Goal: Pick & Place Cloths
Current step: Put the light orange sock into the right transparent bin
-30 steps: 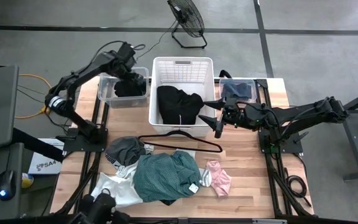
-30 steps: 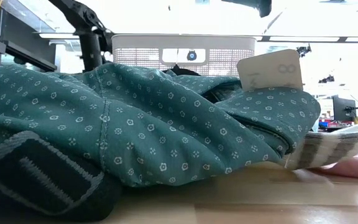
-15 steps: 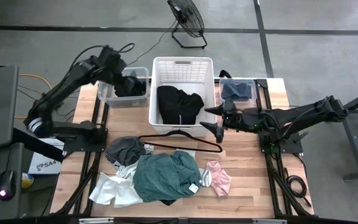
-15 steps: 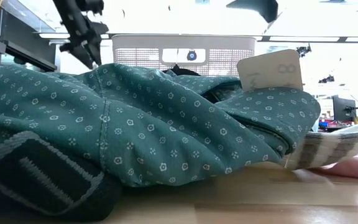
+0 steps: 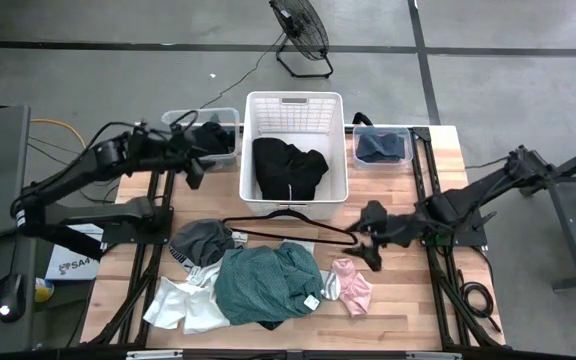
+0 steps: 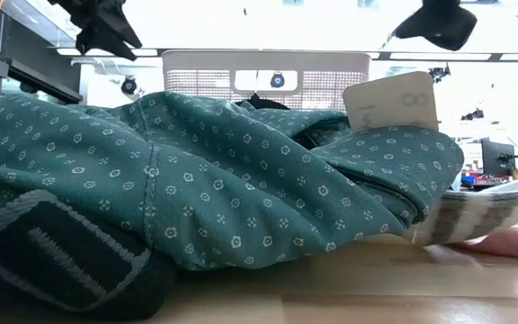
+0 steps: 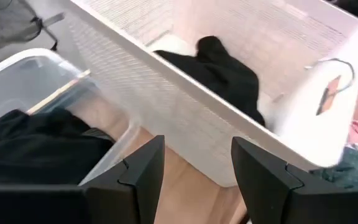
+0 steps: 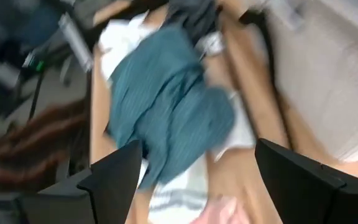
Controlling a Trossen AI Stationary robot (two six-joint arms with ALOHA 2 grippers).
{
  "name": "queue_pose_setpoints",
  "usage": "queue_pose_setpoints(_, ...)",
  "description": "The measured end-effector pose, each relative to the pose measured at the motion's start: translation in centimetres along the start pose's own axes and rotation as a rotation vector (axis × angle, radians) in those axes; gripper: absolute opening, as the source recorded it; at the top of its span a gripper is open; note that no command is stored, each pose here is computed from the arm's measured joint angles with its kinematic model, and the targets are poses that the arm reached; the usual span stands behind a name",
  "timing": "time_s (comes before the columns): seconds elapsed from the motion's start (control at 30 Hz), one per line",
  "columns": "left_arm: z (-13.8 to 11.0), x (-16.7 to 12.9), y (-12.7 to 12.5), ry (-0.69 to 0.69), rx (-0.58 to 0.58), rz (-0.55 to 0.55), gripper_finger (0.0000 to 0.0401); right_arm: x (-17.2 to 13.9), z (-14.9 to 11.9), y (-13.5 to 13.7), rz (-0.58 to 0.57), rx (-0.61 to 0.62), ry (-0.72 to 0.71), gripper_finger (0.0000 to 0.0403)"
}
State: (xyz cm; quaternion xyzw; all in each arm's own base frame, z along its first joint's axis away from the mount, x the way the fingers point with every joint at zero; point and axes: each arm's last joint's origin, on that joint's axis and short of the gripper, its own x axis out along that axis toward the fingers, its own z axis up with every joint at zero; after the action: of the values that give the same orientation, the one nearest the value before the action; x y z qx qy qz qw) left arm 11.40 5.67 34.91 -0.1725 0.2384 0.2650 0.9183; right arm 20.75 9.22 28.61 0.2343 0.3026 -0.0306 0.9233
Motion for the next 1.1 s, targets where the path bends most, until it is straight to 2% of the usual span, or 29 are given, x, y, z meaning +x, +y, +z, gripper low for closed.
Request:
queue_pose_setpoints(0.2, -0.6, 0.2, -0.9, -0.001, 0.04, -0.01, 0.0179, 1.0, -2.6, 1.4, 0.023, -0.257, 0.144, 0.0307)
queue_pose_setpoints(0.3, -0.7, 0.1, -1.3, 0.001, 0.058, -0.028, 0.0179, 2.0, -3.8, 2.0, 0.018, -0.345, 0.196, 0.0307)
queue_pose_setpoints(0.63, -0.8, 0.1, -1.4, -0.006, 0.093, -0.007, 0.0179, 6.6, -8.4, 2.6, -0.041, -0.463, 0.433, 0.0307)
queue_pose_setpoints(0.87, -0.8, 0.1, -1.4, 0.0, 0.094, -0.006, 0.0179, 9.9, -11.5, 2.1, -0.033, -0.575, 0.611, 0.0307)
queue_pose_setpoints(1.0, -0.8, 0.1, -1.4, 0.001, 0.094, -0.007, 0.0179, 11.3, -12.7, 1.7, -0.039, -0.628, 0.654, 0.0307)
queue_pose_setpoints(1.1, -0.8, 0.1, -1.4, 0.0, 0.094, -0.007, 0.0179, 11.9, -13.0, 1.5, -0.052, -0.624, 0.664, 0.0307)
